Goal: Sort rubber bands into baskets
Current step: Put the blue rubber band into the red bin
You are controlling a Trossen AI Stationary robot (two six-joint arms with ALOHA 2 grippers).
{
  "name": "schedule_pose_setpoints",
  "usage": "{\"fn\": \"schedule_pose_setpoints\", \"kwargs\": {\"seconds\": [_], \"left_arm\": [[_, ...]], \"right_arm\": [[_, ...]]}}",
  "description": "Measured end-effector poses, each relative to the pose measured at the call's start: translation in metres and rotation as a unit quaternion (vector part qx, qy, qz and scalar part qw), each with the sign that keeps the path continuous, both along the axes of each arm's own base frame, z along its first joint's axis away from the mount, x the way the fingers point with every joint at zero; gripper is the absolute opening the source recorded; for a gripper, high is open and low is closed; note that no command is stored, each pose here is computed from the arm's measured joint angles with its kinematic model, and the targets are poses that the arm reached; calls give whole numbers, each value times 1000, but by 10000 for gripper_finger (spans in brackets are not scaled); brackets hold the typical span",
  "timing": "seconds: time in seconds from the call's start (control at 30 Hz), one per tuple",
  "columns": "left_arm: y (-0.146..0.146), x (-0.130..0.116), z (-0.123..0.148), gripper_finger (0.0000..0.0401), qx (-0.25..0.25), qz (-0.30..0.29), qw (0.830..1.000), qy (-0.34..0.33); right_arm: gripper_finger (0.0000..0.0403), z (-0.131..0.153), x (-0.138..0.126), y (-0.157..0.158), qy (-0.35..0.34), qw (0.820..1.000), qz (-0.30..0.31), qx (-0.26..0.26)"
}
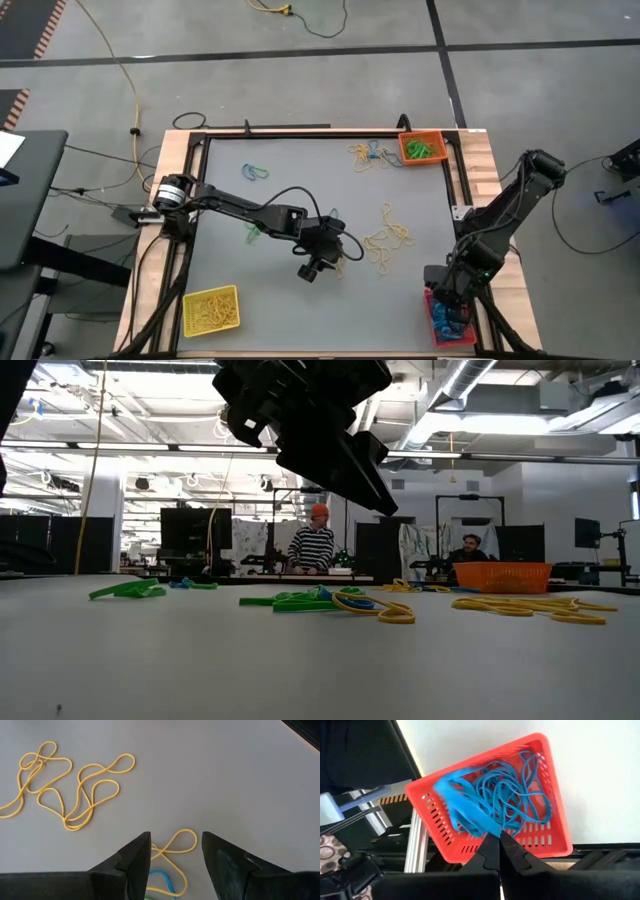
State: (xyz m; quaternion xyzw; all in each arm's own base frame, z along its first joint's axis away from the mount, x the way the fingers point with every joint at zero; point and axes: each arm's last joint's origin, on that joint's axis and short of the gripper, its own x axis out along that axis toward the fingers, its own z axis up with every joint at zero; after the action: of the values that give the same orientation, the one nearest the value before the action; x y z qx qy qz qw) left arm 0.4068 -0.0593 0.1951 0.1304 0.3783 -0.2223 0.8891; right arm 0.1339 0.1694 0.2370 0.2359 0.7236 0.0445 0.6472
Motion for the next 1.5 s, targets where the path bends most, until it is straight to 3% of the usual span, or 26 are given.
{"fn": "schedule_pose_setpoints", "kwargs": {"seconds": [0.2,0.63,1.17,1.37,1.5], "left_arm": [[0,0,0,167,-1,1,1000,0],[0,0,0,167,0,0,1000,0],[0,0,0,167,1,-3,1000,-1],[0,0,0,167,4,-5,1000,-2],[0,0,0,167,4,-6,1000,-2]], "right_arm": [[18,-11,4,6,28,1000,8,-12],[18,-47,14,28,199,977,55,53],[19,-59,29,27,206,972,70,89],[41,-58,34,34,178,975,70,116],[69,-59,34,34,173,977,63,107]]}}
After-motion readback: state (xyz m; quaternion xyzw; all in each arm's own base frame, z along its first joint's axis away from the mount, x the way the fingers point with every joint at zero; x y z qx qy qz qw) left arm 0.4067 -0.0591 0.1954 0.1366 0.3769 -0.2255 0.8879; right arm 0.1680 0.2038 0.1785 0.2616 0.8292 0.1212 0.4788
